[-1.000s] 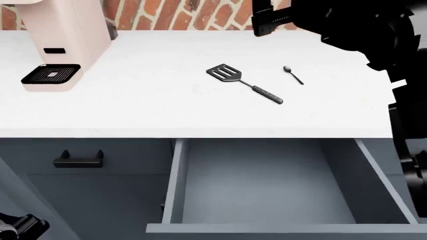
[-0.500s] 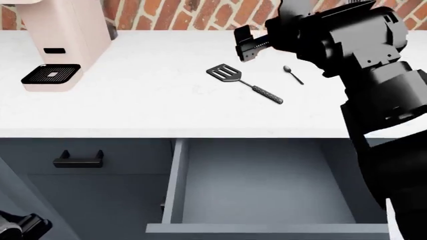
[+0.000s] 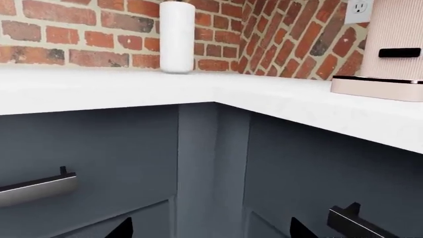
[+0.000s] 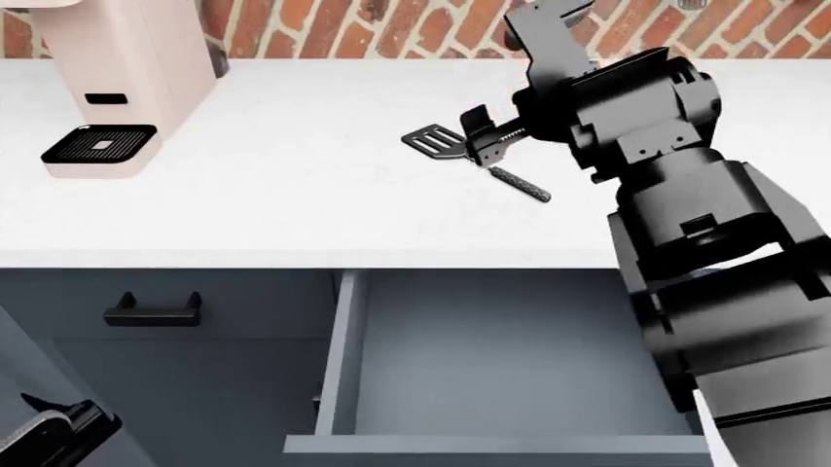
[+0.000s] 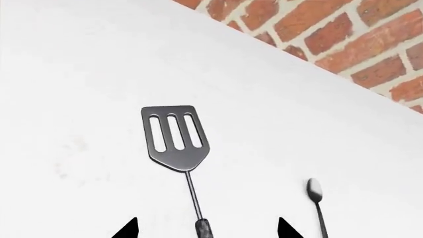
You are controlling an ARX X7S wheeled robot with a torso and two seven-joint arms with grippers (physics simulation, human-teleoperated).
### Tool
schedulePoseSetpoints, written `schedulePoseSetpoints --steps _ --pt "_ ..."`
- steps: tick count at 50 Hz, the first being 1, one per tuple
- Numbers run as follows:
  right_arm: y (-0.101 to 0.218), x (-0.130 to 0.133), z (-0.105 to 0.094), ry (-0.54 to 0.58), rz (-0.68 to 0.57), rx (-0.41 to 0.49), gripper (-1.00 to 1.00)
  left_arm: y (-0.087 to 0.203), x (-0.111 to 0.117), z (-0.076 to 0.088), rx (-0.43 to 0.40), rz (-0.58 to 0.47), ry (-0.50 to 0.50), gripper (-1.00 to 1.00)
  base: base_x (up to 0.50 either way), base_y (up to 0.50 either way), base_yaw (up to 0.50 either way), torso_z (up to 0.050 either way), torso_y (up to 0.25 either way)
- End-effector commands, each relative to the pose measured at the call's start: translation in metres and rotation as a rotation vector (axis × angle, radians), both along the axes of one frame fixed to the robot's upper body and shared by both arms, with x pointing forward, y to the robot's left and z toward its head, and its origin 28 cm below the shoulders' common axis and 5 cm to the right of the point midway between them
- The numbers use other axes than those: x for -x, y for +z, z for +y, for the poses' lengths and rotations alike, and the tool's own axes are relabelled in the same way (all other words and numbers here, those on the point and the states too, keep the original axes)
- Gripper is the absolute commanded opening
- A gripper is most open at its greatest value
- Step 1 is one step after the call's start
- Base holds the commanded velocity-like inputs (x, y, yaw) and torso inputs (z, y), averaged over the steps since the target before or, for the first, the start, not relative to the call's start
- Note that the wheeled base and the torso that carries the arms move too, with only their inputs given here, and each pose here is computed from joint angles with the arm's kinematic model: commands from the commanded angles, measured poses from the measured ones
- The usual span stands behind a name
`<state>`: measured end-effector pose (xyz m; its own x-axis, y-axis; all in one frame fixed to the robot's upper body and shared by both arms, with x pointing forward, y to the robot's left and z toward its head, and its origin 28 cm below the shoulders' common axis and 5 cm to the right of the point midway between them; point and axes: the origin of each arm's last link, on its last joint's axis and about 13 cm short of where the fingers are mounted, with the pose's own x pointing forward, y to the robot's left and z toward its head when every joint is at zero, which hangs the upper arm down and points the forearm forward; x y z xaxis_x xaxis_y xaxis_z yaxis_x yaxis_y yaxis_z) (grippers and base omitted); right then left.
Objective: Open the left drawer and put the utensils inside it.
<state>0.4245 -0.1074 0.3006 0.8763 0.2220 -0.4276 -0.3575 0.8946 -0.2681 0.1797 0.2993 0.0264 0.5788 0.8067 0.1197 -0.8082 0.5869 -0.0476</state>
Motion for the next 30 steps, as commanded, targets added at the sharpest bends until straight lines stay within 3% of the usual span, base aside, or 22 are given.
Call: schedulePoseSetpoints --steps 1,16,30 --pt "-0.0199 0.0001 -0.0015 0.008 0.074 0.017 1.0 0.0003 -0.0053 -0.0024 -0.016 0.007 -0.011 1.0 0.0 0.0 0.0 0.0 0.0" --pt "-0.0198 -0.0008 0.0013 0.007 0.052 0.024 1.0 -0.0009 -0.0043 -0.0026 -0.007 0.0 -0.039 1.0 0.0 0.0 0.0 0.0 0.0" --pt "-0.0213 -0.0002 0.0005 -0.001 0.065 0.031 1.0 -0.0045 -0.007 -0.0025 -0.016 0.029 -0.031 1.0 0.0 0.0 0.0 0.049 0.0"
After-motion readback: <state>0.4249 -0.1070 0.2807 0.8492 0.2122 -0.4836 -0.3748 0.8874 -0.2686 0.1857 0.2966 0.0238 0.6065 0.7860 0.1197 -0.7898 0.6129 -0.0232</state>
